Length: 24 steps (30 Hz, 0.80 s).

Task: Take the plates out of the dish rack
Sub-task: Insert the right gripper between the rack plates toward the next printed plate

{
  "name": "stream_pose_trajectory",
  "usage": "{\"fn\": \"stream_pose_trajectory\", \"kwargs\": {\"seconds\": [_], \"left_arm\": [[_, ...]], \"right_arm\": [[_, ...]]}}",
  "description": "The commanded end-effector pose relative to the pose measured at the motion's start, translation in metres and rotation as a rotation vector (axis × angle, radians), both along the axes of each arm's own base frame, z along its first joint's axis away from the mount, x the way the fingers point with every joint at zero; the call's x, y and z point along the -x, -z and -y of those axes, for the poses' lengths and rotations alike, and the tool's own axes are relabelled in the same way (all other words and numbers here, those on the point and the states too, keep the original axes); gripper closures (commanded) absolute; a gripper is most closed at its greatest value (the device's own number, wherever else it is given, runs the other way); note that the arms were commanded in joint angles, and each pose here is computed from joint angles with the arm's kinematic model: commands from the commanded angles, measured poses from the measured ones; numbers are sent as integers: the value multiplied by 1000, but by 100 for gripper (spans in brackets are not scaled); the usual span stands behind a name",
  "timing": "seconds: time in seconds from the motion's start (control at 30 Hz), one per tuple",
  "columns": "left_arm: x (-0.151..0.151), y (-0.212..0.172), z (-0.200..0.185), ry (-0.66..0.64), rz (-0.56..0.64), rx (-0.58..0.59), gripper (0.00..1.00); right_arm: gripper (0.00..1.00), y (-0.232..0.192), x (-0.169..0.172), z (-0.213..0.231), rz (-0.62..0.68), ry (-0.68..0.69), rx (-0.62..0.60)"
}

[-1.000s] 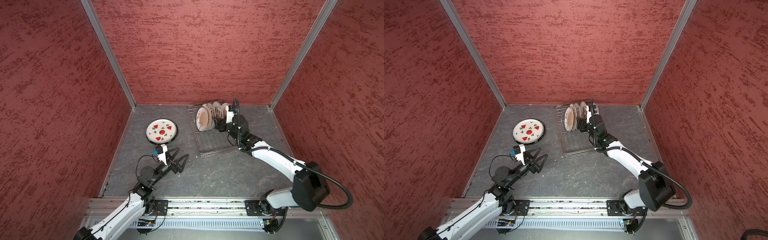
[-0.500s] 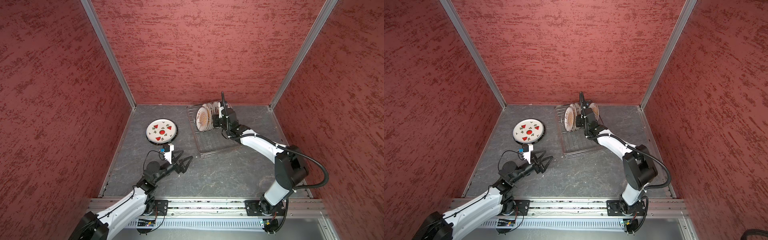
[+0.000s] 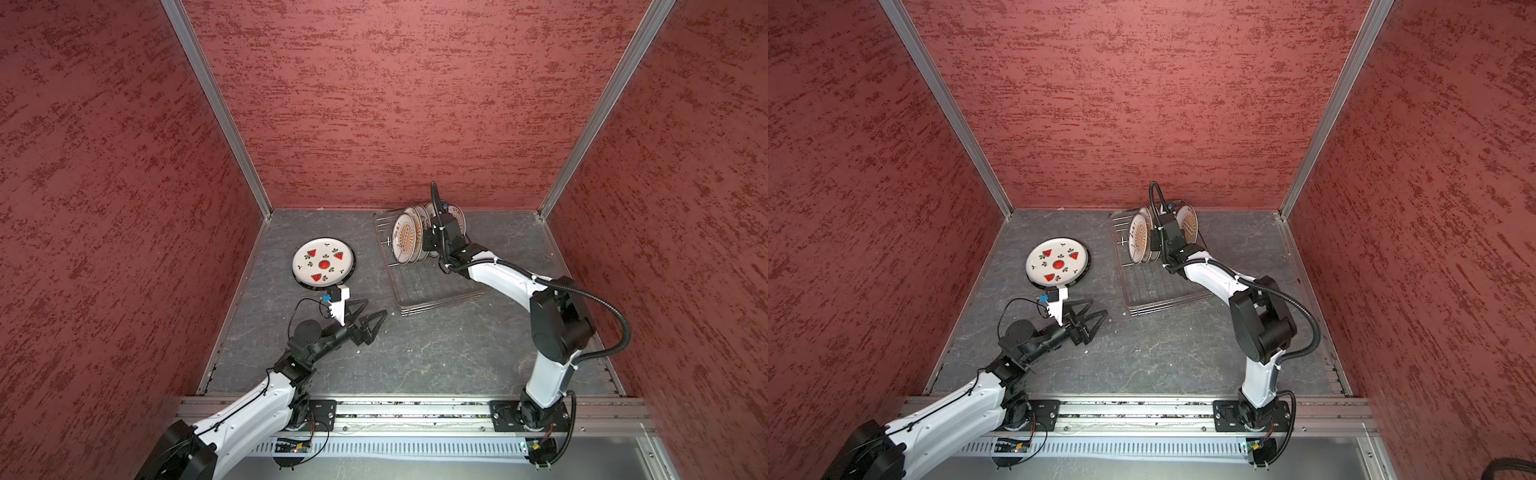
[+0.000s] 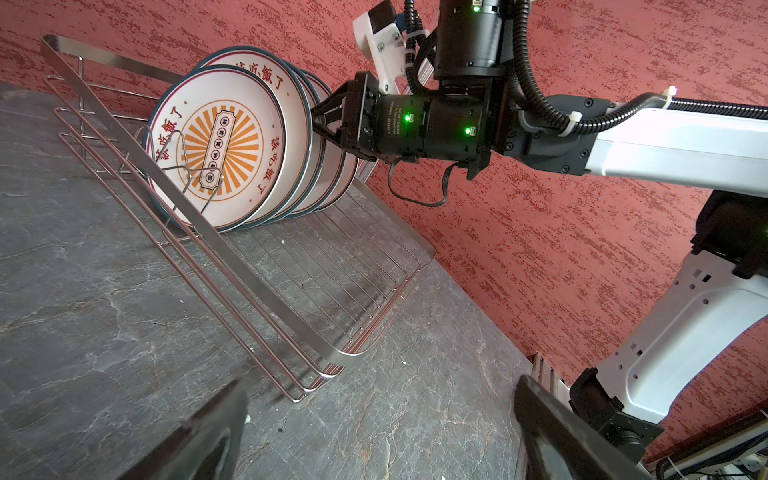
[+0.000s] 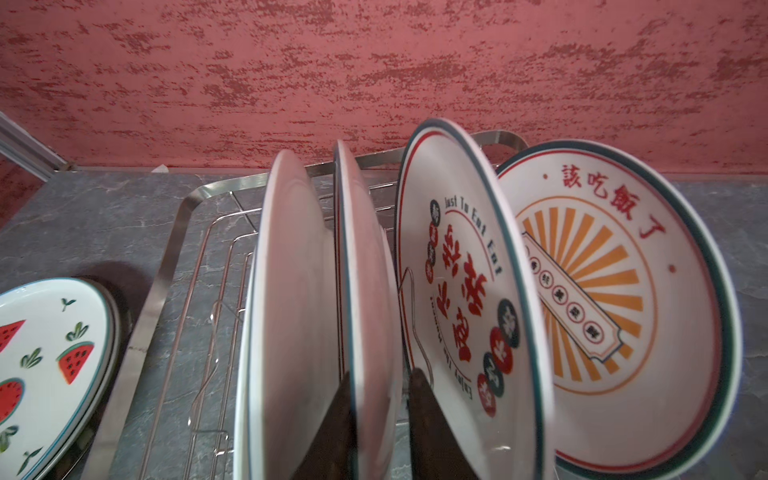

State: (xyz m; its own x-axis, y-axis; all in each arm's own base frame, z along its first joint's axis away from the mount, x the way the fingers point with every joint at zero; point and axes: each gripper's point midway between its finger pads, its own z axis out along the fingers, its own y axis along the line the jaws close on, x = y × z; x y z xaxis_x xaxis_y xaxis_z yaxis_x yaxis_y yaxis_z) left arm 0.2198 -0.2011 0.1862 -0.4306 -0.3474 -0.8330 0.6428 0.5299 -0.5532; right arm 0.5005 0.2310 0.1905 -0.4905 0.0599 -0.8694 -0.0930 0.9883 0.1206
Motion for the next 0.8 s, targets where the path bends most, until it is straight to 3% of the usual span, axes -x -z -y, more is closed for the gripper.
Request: {"fn": "stream_pose_trajectory", "kwargs": {"seconds": [0.0,0.23,0.77], "left_arm": [[-1,-12,3,5,34,5,1],[2,-14,4,21,39,13,1],[0,-14,-1,-14,30,11,1]], "right_arm": [[77,0,-8,6,5,73,65],[82,8,-15,9,19,155,163],[95,-18,-17,-1,99,138,172]]}}
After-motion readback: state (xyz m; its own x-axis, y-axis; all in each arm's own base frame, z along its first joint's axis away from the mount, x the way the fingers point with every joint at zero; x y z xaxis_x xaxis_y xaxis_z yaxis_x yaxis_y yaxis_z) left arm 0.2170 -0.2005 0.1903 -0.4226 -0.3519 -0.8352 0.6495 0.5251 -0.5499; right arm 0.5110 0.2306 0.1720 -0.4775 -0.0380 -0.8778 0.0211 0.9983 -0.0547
